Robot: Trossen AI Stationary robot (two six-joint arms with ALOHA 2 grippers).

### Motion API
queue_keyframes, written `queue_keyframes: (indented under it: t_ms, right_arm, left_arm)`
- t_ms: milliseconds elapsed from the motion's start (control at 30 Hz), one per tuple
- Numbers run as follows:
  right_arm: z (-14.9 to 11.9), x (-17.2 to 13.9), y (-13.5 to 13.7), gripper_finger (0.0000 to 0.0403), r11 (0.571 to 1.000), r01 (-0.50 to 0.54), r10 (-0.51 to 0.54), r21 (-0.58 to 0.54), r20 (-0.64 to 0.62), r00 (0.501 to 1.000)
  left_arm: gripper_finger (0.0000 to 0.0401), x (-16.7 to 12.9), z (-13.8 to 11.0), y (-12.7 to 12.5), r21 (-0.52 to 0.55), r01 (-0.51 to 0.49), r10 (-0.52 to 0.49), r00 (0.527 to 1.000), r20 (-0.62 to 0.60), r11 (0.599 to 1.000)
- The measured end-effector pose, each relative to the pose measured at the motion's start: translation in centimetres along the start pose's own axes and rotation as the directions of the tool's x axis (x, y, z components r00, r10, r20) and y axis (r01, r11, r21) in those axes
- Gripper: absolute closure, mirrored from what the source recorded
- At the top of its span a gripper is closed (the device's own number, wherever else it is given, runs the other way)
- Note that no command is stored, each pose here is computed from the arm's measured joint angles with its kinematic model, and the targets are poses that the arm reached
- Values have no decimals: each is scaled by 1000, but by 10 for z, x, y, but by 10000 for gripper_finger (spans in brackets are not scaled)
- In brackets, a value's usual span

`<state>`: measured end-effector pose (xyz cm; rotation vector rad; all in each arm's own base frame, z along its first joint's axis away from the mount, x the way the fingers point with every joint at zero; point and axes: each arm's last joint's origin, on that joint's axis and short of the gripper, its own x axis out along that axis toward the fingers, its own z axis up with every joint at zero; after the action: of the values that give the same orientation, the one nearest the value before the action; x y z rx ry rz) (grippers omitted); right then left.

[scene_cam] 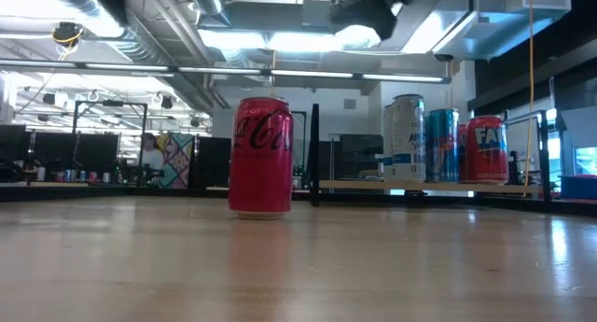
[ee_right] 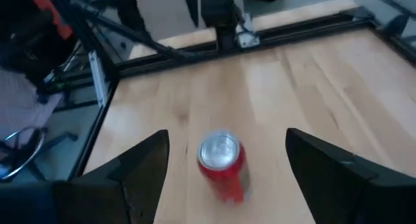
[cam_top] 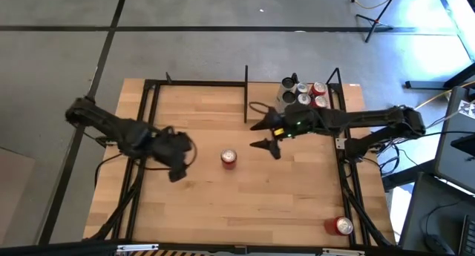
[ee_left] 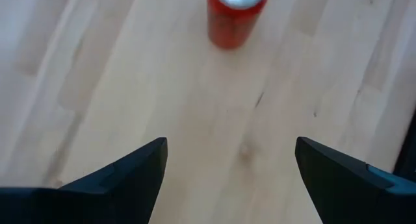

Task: Place canned beverage on shelf
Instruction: Put the top red soda can on the shelf

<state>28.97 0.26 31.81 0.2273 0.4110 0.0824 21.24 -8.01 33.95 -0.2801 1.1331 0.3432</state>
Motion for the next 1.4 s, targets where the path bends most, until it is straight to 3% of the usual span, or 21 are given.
queue_keyframes:
  t_ms: [167,400,633,900,1400]
  right_arm:
    - [16,36,11,107,1000,8,-8,-13,-60,998]
    - [34,92,19,107,999,29,-36,-28,-285,958]
    - [35,135,26,107,997,36,-60,-71,-370,927]
    - [-1,165,16,107,993,81,-113,-83,-514,850]
    - [-19,175,10,107,986,128,-166,-108,-557,814]
  left_arm:
    - [76,6,-43,16,-85,91,-86,995,59,992]
    - [76,13,-72,30,-105,145,-140,988,60,984]
    - [76,14,-76,31,-79,145,-141,988,57,986]
    - [76,14,-76,31,-49,143,-140,989,52,989]
    - [76,14,-78,31,-12,144,-143,988,49,990]
